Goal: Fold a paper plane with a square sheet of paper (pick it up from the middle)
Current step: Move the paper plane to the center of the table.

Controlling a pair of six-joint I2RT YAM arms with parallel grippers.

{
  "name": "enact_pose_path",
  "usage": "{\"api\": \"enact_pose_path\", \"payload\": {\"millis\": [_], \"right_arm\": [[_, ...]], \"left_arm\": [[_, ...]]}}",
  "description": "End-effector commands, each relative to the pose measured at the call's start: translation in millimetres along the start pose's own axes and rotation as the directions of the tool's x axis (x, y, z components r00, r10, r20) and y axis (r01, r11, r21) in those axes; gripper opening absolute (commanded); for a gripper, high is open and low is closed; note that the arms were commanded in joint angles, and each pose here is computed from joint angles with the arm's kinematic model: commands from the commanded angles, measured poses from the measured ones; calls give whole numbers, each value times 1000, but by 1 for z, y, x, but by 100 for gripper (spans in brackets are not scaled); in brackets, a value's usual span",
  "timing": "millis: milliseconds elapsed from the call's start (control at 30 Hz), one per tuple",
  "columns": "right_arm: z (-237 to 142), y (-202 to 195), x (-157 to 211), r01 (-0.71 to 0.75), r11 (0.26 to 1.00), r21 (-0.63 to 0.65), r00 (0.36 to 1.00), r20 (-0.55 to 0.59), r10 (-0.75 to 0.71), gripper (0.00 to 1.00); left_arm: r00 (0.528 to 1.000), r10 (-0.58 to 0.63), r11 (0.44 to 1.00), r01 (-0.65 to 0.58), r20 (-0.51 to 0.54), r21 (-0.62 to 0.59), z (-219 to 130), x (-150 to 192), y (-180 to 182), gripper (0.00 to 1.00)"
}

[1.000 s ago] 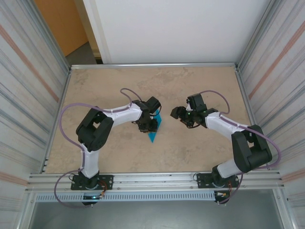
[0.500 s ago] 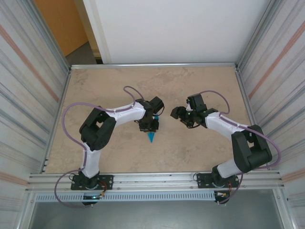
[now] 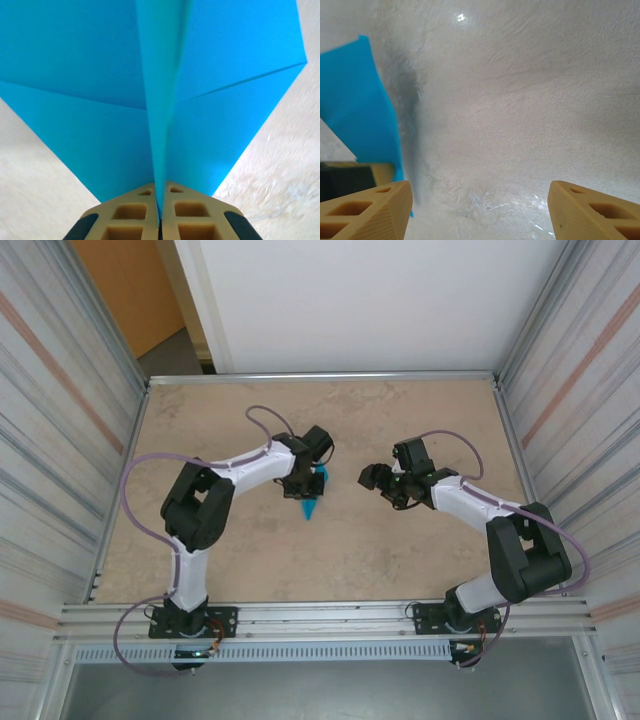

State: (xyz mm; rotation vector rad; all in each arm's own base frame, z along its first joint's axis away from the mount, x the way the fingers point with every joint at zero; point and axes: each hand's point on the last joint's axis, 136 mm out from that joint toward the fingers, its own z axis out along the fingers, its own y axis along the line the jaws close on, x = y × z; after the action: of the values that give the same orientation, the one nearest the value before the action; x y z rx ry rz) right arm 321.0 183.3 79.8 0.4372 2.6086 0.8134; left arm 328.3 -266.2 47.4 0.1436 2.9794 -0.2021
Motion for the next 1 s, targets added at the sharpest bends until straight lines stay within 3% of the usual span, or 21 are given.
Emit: {"api": "enact_pose_path", "payload": {"millis": [0, 300, 633, 967], "right_arm": [[-5, -6, -2, 30, 999, 21, 999, 18, -30, 71], [2, -6, -1, 24, 1000, 21, 1000, -8, -24, 70], [5, -4, 0, 20, 1000, 11, 1000, -21, -19, 70], [8, -8, 4, 11, 1000, 14, 1000, -29, -10, 70]], "left_arm": [[997, 36, 999, -34, 67, -26, -6, -33, 8, 7], [999, 18, 998, -15, 46, -57, 21, -66, 22, 9], [1000, -5, 996, 7, 25, -94, 38, -62, 30, 25], [999, -46, 988, 47, 11, -145, 53, -56, 38, 28]]}}
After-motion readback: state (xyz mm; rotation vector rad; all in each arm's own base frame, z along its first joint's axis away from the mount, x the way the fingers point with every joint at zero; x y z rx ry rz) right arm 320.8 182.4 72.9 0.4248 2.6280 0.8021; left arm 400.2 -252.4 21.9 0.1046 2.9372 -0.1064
